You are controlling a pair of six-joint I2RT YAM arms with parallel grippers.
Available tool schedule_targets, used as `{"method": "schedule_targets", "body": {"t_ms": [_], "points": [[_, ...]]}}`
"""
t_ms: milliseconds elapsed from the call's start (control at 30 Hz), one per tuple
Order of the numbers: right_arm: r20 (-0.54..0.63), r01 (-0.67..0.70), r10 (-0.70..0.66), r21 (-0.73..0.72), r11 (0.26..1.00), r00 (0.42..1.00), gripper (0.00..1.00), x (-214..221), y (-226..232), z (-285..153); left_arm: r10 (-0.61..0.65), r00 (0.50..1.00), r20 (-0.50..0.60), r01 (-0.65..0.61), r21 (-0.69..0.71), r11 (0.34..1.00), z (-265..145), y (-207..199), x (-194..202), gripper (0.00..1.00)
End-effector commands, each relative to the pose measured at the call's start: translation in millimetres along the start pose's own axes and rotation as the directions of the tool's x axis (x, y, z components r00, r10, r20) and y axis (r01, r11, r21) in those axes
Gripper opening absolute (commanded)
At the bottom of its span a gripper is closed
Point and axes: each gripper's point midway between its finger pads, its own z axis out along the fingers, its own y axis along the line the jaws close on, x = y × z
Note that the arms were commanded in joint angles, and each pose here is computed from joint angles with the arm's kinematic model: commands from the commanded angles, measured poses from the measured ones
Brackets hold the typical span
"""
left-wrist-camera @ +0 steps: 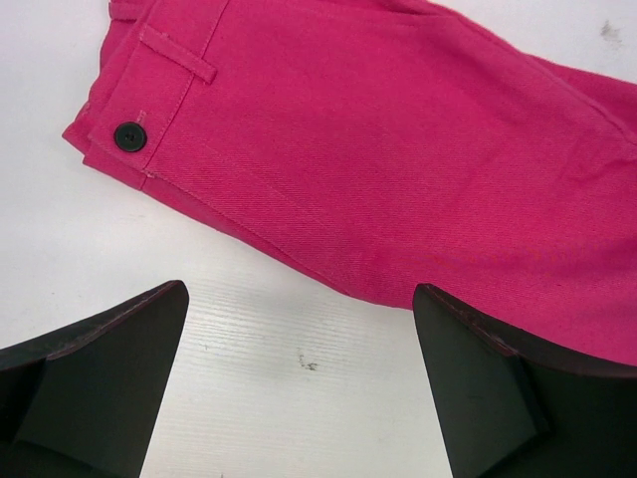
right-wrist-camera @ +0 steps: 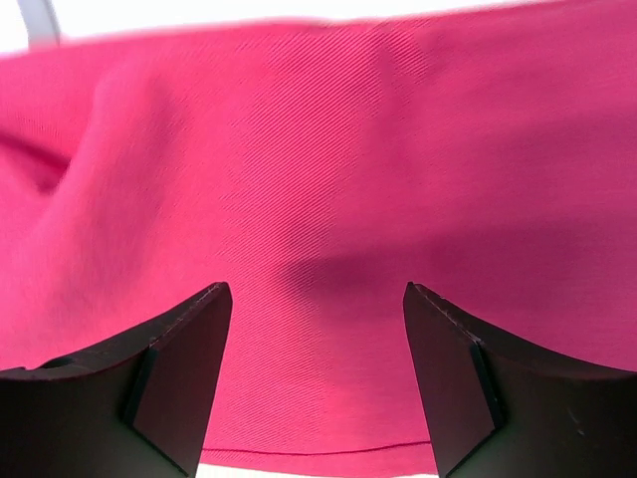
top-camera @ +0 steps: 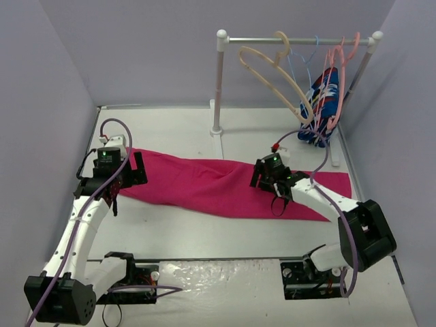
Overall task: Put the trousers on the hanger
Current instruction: Fold the trousers at the center of the board.
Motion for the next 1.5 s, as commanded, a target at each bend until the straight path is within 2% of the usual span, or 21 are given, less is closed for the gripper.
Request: {"method": "schedule_targets", "body": {"t_ms": [0,133,267,433,500,667,867,1300,1367,1467], "points": [[-0.040,0.038,-0.038,0.019,0.999,0.999,0.67,22,8,20,-0.007,0.999,0.043,0.008,-0.028,1.000,3,-1,-38,0.95],[-0.063,0.033,-0.027,0.089,0.996,0.998,0.67,29,-19,29,-0.065,0.998,0.026,0.067,-0.066,0.996,19,8,-57,0.95],[-0.077,-0.002,0.012,0.133,0.991,0.997,0.67,26,-51,31,-0.115,0.993,-0.018,0.113,-0.114,0.987,52,23,-72,0.95],[-0.067,0.051,-0.045,0.087,0.995,0.997,0.68,17,-47,24,-0.054,0.997,-0.061,0.052,-0.033,0.998,96,32,-114,0.94],[-0.074,0.066,-0.061,0.072,0.995,0.995,0.68,16,-45,24,-0.044,0.990,-0.137,0.044,-0.007,0.999,126,37,-108,0.94],[-0.102,0.113,-0.108,0.040,0.993,0.989,0.68,19,-40,27,-0.004,0.981,-0.192,0.026,0.115,0.993,173,27,-113,0.90],[-0.121,0.130,-0.126,0.023,0.991,0.985,0.68,26,-39,29,-0.007,0.959,-0.285,0.044,0.120,0.992,217,31,-99,0.84],[-0.141,0.136,-0.131,0.026,0.990,0.981,0.68,35,-44,31,-0.005,0.933,-0.359,0.048,0.111,0.993,243,46,-74,0.81],[-0.140,0.132,-0.127,0.028,0.991,0.982,0.68,34,-44,31,-0.006,0.929,-0.371,0.053,0.118,0.992,243,44,-67,0.79],[-0.145,0.131,-0.126,0.031,0.991,0.981,0.68,36,-44,33,-0.017,0.926,-0.378,0.071,0.129,0.989,242,41,-57,0.69]]}}
